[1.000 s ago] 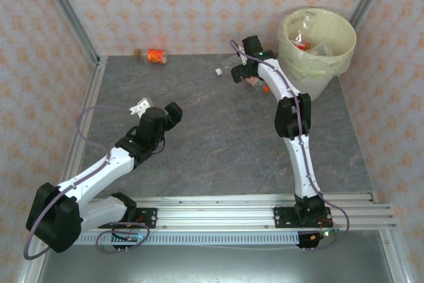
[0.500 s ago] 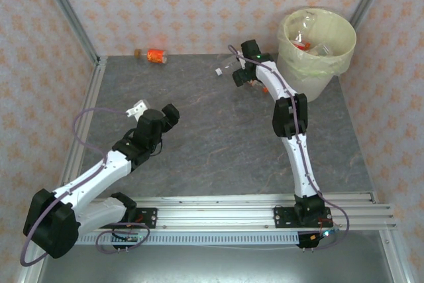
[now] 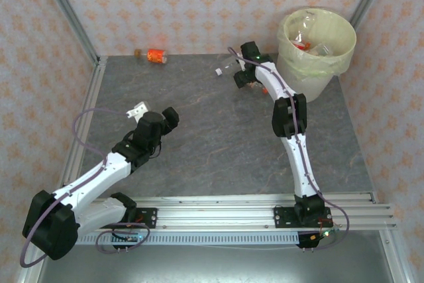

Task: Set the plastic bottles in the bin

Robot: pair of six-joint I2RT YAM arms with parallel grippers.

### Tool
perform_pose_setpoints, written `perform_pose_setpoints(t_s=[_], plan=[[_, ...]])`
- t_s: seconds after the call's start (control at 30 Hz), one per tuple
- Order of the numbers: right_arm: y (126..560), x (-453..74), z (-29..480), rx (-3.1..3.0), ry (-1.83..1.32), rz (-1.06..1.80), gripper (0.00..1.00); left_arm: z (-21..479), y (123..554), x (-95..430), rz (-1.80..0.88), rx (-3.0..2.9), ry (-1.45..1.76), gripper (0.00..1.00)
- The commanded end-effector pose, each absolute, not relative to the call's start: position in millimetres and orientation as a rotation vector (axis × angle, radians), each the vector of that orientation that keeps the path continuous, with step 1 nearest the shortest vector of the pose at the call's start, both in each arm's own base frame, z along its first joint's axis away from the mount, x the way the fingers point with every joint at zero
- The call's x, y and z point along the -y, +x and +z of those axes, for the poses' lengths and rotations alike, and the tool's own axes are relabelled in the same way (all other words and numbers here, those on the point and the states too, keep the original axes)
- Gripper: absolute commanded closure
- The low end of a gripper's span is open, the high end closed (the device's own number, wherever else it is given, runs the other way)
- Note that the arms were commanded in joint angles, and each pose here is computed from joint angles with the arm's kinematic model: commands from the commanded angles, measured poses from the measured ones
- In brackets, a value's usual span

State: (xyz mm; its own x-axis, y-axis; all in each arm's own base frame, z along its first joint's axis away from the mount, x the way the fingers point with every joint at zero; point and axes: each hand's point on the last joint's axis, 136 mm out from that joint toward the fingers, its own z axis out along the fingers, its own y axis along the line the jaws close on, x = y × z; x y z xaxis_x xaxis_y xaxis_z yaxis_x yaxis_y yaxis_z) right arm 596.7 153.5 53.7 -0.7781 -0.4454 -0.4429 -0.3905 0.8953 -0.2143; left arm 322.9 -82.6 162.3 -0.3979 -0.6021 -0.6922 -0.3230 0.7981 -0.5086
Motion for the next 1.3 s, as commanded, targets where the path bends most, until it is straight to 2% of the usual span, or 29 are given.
perform_pose_setpoints(t_s=[0.0, 0.2, 0.4, 0.5, 0.8, 1.07, 1.27], plan=[[589.7, -150.2, 43.2, -2.604, -0.631, -0.182, 0.19, 166.0, 325.6, 83.9, -0.360, -2.012, -0.645, 0.00], [583.5, -148.9, 38.7, -2.629, -0.639, -0.185, 0.22, 166.7, 327.2, 88.5, -0.383, -2.017, -0.624, 0.00], [580.0, -148.6, 72.3, -2.577, -0.622, -0.177, 0.37, 170.7, 329.7, 101.1, -0.427, -2.047, -0.555, 0.00], [575.8, -148.8, 100.3, -2.521, -0.616, -0.163, 0.41, 173.6, 331.8, 111.2, -0.469, -2.061, -0.506, 0.00], [546.2, -152.5, 199.3, -2.281, -0.610, -0.069, 0.45, 186.5, 346.3, 152.4, -0.623, -2.079, -0.353, 0.00], [498.0, -161.6, 294.8, -2.079, -0.596, 0.165, 0.46, 231.2, 348.5, 213.3, -0.846, -2.008, -0.101, 0.00], [474.5, -147.8, 356.0, -1.954, -0.477, 0.339, 0.46, 268.5, 340.3, 256.2, -0.937, -1.959, 0.078, 0.00]])
